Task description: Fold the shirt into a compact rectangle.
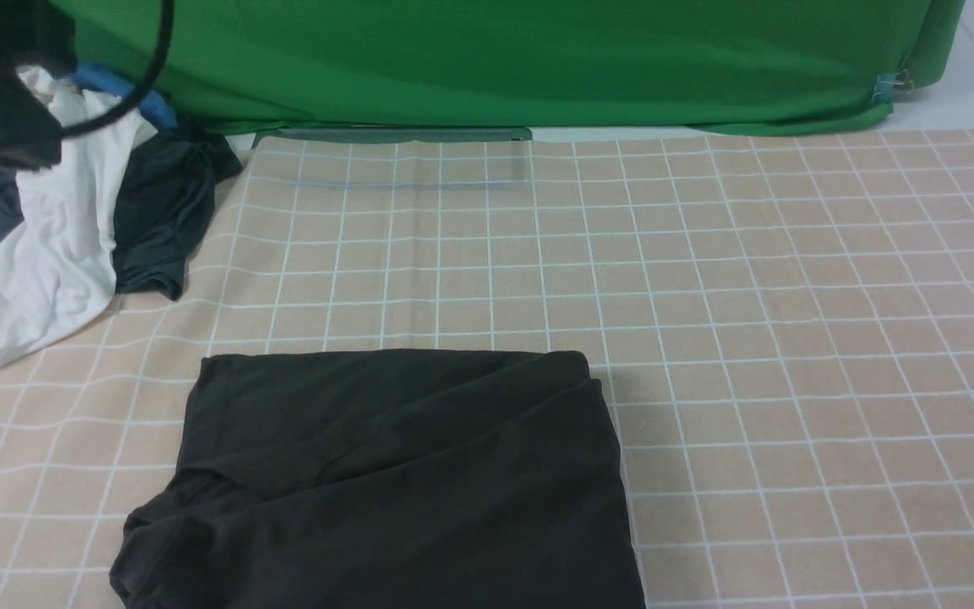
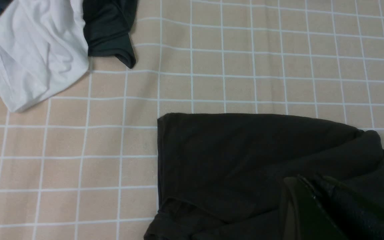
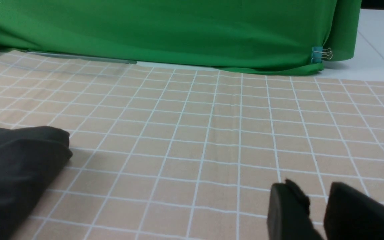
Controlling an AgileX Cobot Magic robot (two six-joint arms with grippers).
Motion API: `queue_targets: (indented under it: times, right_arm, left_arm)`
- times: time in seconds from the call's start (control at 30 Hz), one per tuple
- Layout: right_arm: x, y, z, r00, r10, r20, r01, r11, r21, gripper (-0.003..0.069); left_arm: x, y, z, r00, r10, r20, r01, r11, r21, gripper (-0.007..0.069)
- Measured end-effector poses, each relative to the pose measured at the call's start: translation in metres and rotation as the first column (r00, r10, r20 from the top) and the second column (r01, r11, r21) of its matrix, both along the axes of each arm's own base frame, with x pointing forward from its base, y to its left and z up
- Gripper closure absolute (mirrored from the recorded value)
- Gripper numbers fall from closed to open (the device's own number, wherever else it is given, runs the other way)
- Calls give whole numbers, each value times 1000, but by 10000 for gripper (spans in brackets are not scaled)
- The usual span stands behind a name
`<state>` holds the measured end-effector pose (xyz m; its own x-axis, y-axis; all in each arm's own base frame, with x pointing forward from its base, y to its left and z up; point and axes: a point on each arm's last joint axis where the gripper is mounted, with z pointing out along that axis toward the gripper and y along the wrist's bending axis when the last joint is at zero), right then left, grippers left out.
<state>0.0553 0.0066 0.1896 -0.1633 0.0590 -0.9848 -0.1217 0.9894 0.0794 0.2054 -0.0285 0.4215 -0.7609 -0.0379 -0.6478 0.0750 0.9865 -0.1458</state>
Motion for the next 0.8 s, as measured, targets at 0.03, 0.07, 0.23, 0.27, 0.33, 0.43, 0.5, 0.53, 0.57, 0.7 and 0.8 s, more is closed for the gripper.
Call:
queue_targets:
  times: [0.03, 0.07, 0.23, 0.27, 0.33, 0.43, 0.5, 0.53, 0.57, 0.7, 0.8]
  right_arm:
    - [0, 0, 0, 1000, 0, 0, 0, 1000, 1, 450]
    - [0, 0, 0, 1000, 0, 0, 0, 1000, -1, 448]
    - [0, 0, 0, 1000, 0, -1, 0, 1000, -1, 439]
    - [0, 0, 0, 1000, 0, -1, 0, 1000, -1, 438]
    - [0, 0, 0, 1000, 0, -1, 0, 1000, -2, 435]
    - [0, 0, 0, 1000, 1, 0, -1, 1000, -4, 431]
    - [0, 0, 0, 1000, 6, 4, -6, 999, -41, 429]
    - [0, 0, 0, 1000, 12, 8, -11, 997, -71, 428]
    - [0, 0, 0, 1000, 16, 12, -15, 995, -99, 428]
    - [0, 0, 0, 999, 29, 20, -25, 985, -170, 424]
    - [0, 0, 0, 999, 30, 21, -26, 984, -179, 424]
  left_arm:
    - [-5, 0, 0, 1000, -1, 22, 1, 1000, -13, 609]
    - [-14, -1, -6, 999, -1, 46, 2, 999, -35, 609]
    - [-58, -4, -44, 979, 37, 201, 2, 982, -191, 609]
    - [-64, -4, -52, 972, 50, 228, 1, 976, -218, 609]
    - [-79, -3, -77, 953, 90, 289, -6, 960, -279, 609]
    - [-94, 0, -106, 932, 138, 335, -25, 947, -320, 609]
    - [-105, 2, -125, 922, 158, 354, -34, 943, -331, 609]
    - [-109, 3, -131, 918, 162, 363, -34, 942, -334, 609]
    - [-112, 3, -134, 917, 163, 364, -34, 941, -336, 609]
    - [-125, 4, -135, 893, 165, 418, -13, 939, -343, 609]
    - [-130, 3, -136, 897, 150, 416, 2, 939, -343, 609]
